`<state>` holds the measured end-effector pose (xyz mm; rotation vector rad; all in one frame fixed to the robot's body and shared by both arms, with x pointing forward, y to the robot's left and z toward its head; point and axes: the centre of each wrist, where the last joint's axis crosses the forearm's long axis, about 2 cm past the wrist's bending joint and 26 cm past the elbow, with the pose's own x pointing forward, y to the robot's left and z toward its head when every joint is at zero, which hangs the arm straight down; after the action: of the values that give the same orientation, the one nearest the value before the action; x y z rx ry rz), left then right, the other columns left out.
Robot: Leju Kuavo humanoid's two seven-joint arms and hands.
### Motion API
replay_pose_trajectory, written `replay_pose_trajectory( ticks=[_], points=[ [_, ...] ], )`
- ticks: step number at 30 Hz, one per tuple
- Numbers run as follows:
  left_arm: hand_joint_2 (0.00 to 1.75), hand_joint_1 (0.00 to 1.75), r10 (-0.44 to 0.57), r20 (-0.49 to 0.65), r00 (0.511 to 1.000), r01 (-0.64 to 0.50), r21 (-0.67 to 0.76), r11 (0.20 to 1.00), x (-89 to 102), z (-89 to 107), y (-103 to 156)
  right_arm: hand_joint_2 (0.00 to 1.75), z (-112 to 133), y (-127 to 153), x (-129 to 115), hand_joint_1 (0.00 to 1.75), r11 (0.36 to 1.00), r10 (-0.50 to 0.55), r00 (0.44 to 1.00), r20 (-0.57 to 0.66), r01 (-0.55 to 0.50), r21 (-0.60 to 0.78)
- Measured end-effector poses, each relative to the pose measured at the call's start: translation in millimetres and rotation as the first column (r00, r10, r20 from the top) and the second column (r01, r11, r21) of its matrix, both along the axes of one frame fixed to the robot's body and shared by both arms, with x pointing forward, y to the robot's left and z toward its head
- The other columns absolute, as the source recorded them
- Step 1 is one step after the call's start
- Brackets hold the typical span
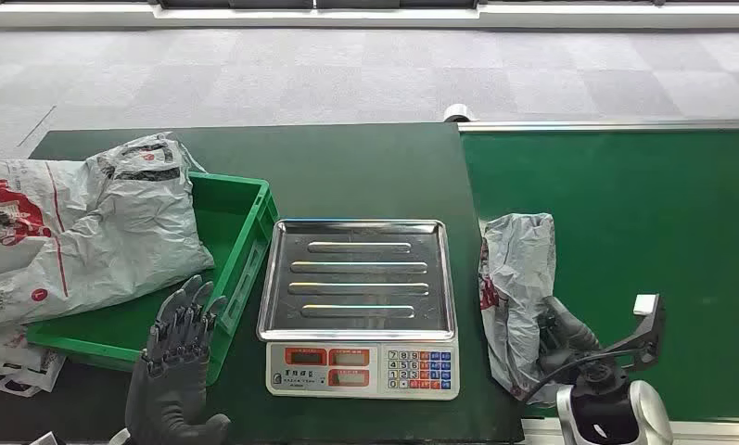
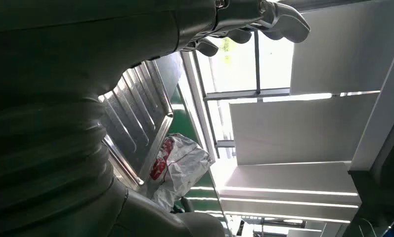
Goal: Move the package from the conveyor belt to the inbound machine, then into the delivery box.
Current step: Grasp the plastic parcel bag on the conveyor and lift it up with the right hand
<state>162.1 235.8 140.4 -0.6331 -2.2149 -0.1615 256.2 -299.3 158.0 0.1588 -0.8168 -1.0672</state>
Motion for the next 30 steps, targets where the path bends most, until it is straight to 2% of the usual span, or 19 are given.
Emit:
replay_pose_trajectory(
  ticks=[6,12,19,23,27,30],
  points=[
    [1.75,0.00,-0.021,0.007,1.000,0.021,0.000,1.000,2.0,0.2,-0.6,1.75,24.4,-9.0,-3.3,1.75,0.999,-0.025,0.996,0.086,0.022,0.027],
    [1.75,0.00,-0.047,0.015,0.999,0.047,0.004,0.999,6.3,-0.5,-2.8,1.75,55.8,-19.3,-8.8,1.75,0.996,-0.078,0.973,0.215,0.085,-0.020],
    [1.75,0.00,-0.072,0.025,0.997,0.072,0.009,0.997,15.2,-1.1,-7.3,1.75,89.7,-19.8,3.7,1.75,0.991,-0.089,0.935,0.343,0.118,-0.065],
    [1.75,0.00,-0.090,0.034,0.995,0.089,0.012,0.996,17.9,-2.8,-9.0,1.75,113.3,-12.6,21.8,1.75,0.994,-0.052,0.908,0.415,0.088,-0.066],
    [1.75,0.00,-0.096,0.052,0.994,0.096,0.015,0.995,25.1,-1.8,-11.9,1.75,146.3,12.5,56.4,1.75,0.994,0.044,0.874,0.484,0.009,-0.107],
    [1.75,0.00,-0.098,0.055,0.994,0.097,0.011,0.995,28.8,-1.7,-14.1,1.75,159.6,31.2,72.4,1.75,0.988,0.114,0.862,0.495,-0.046,-0.148]
  ],
)
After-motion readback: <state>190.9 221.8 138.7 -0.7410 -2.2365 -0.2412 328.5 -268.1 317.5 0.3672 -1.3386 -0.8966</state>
